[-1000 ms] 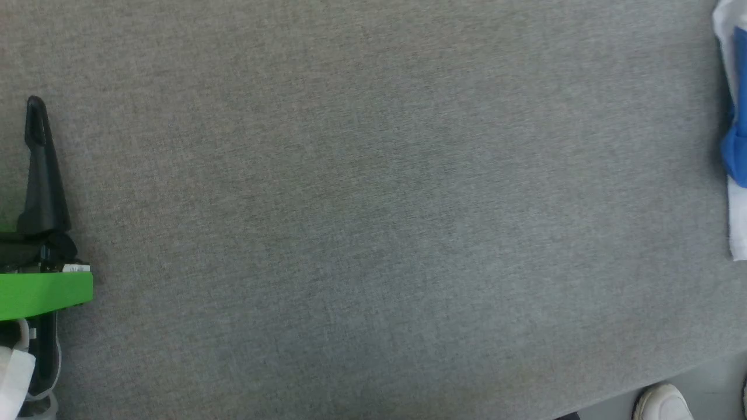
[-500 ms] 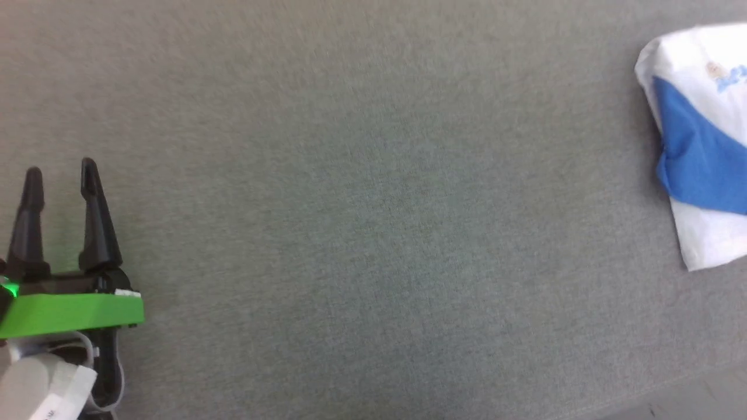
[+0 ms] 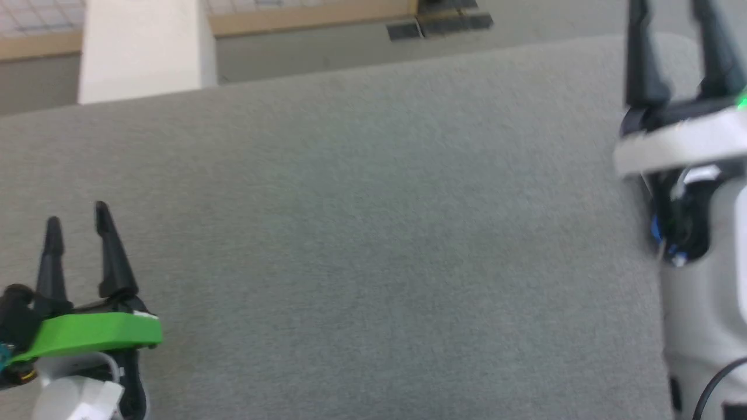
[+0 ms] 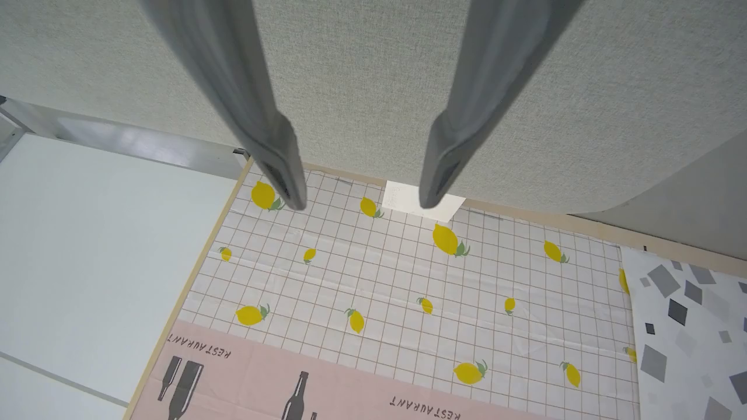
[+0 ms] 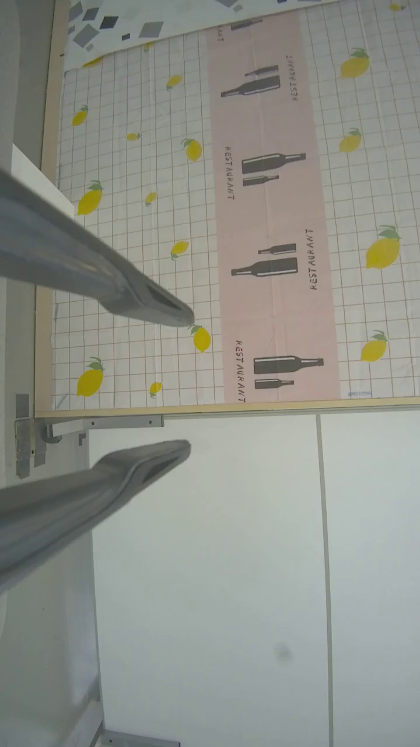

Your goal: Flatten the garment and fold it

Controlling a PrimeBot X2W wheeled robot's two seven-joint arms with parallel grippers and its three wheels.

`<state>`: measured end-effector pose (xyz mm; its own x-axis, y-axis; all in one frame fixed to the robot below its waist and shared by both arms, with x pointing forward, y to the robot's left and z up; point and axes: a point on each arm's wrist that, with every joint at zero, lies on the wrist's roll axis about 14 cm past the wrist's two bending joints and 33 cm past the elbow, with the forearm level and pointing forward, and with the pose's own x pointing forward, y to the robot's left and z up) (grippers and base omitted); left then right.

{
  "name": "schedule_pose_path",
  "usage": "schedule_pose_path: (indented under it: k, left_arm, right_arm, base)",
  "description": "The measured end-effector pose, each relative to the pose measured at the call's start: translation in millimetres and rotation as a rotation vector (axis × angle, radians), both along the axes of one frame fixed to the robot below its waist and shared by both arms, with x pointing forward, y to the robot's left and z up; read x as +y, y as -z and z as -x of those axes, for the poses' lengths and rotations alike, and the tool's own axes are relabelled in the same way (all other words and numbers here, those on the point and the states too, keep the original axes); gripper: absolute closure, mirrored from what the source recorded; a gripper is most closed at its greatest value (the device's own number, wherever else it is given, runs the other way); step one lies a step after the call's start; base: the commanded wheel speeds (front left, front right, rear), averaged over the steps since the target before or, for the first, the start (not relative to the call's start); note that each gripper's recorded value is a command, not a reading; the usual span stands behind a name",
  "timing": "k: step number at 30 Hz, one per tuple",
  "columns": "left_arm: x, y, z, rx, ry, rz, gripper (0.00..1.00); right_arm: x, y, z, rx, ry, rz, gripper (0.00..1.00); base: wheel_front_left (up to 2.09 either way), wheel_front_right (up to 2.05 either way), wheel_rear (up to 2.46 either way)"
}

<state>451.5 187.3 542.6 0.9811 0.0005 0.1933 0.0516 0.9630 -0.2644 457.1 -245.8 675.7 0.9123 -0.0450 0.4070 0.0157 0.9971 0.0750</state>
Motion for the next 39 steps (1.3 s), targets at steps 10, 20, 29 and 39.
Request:
schedule_pose_path:
  k: [10,20,29,39]
  left_arm:
    - [20.1,-19.9,36.5,-0.031,-0.073,-0.033,0.00]
    - [14.3,-25.3,62.1,-0.036,-0.064,-0.070,0.00]
    - [-3.2,-8.3,69.2,0.014,-0.013,-0.132,0.00]
    - [-12.3,16.8,77.1,0.085,0.022,-0.150,0.00]
  right_arm:
    - [37.3,55.5,29.9,0.046,-0.076,-0.135,0.00]
    - [58.6,107.9,58.3,0.169,-0.118,-0.164,0.00]
    - [60.0,125.3,73.6,0.219,-0.106,-0.089,0.00]
    - [56.2,145.2,85.0,0.283,-0.090,-0.076,0.00]
  base:
    - [0.00,0.00,0.00]
    - [0.00,0.00,0.00]
    - [0.00,0.00,0.00]
    - [0.00,0.00,0.00]
